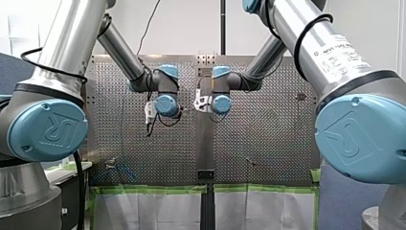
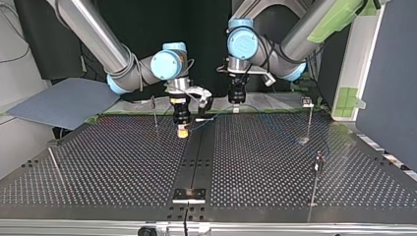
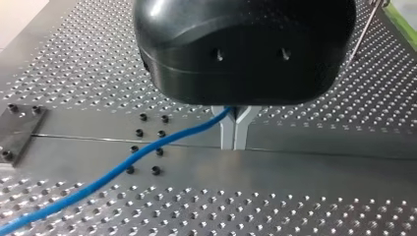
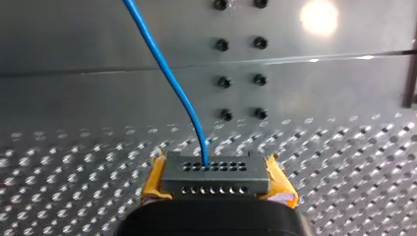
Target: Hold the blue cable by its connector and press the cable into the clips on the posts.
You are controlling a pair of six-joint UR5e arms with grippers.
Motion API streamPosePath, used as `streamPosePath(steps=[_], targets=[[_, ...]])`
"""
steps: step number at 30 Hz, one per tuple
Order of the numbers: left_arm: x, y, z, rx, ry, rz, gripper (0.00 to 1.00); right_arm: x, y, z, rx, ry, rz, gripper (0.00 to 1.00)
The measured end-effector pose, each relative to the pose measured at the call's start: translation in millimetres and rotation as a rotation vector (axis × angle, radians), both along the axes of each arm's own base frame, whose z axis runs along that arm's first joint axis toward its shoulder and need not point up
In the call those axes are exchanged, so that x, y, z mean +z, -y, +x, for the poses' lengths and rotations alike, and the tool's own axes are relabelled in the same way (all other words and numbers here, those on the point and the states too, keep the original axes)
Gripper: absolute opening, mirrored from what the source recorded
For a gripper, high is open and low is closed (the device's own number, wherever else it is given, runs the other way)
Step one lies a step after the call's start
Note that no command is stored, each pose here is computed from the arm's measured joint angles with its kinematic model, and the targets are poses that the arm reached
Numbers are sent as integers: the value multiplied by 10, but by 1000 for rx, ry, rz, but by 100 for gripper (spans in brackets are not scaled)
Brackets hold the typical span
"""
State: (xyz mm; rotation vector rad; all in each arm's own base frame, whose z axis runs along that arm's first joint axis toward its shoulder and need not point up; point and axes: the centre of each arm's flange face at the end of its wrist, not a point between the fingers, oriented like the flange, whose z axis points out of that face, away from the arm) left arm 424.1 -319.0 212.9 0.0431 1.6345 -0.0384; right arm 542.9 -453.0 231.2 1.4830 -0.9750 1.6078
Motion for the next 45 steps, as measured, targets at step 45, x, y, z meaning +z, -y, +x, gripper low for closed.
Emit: streamPosePath(steps=[45], targets=[[-1567,217,-46,-11,-71,85,0,-3041,-598,-1562,-223,-81,278,0]])
